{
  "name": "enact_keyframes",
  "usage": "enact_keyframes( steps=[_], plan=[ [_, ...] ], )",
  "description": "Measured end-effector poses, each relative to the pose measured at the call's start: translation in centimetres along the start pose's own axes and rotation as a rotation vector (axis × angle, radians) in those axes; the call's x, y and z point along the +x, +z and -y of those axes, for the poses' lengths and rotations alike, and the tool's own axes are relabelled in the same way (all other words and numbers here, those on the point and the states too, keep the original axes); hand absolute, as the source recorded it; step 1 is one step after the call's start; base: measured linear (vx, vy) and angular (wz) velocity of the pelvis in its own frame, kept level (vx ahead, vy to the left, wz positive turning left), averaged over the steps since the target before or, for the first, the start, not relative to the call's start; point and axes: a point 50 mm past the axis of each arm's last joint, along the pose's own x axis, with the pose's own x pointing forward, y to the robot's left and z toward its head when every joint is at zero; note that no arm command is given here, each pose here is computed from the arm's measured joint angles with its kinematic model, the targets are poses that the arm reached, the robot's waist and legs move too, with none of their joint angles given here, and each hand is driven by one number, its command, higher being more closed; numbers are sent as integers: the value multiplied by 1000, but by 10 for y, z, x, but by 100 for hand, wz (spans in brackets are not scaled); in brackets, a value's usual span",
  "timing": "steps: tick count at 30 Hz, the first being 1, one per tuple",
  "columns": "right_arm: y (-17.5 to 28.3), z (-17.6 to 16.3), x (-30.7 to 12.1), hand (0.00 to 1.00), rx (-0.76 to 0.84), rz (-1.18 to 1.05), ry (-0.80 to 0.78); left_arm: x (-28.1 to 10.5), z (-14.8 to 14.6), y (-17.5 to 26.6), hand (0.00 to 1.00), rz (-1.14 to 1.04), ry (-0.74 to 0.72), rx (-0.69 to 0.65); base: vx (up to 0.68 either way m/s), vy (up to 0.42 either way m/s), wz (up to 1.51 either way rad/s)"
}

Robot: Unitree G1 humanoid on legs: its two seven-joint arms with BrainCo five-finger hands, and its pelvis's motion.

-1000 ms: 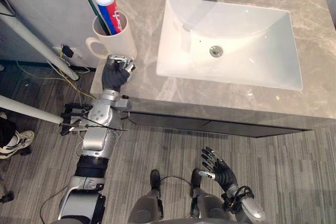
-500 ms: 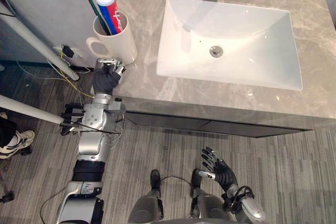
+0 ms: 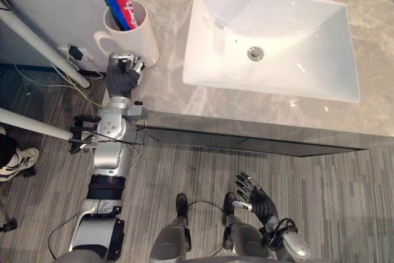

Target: Organize washtable

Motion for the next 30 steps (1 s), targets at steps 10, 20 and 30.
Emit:
enact_keyframes(
  steps=[10, 20, 30],
  plan=[
    [6, -1, 0, 0, -22, 18, 15, 17, 6, 11, 100, 33, -17, 19, -8, 3, 0],
    [7, -3, 0, 0, -42, 14, 30, 42, 14, 28, 100, 71, -55, 80, -57, 7, 1],
    [9, -4, 3, 0, -40, 24, 36, 46, 13, 34, 100, 89, -63, 90, -15, 3, 0]
  ],
)
